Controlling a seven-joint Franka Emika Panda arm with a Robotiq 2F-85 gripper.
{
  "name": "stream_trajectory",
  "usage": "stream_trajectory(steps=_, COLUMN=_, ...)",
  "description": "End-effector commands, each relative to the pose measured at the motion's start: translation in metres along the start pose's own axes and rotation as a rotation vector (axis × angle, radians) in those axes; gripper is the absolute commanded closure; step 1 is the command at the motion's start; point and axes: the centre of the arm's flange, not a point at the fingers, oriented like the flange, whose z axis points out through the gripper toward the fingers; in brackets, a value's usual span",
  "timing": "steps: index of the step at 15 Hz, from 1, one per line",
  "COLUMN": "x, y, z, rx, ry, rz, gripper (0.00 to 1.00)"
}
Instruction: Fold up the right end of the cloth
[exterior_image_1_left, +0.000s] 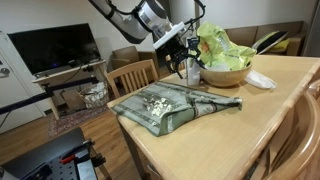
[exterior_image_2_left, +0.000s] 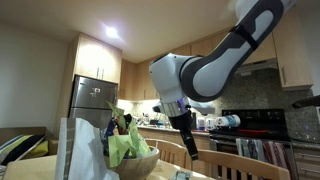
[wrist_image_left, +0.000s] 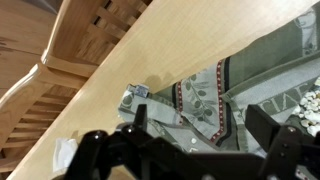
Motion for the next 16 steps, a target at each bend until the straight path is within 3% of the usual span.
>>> stream_trajectory(steps=1, x=0.006, y=-0.001, z=0.0, rx=0.014, ry=0.044, rz=-0.029, gripper=0.0)
stream_trajectory(steps=8, x=0.044, y=-0.005, z=0.027, rx=0.018, ry=0.108, rz=-0.015, gripper=0.0)
stream_trajectory(steps=14, x=0.062, y=-0.003, z=0.08, rx=0.002, ry=0.061, rz=0.065, gripper=0.0)
stream_trajectory(steps=16, x=0.049, y=0.02, z=0.077, rx=0.012, ry=0.052, rz=0.129, gripper=0.0)
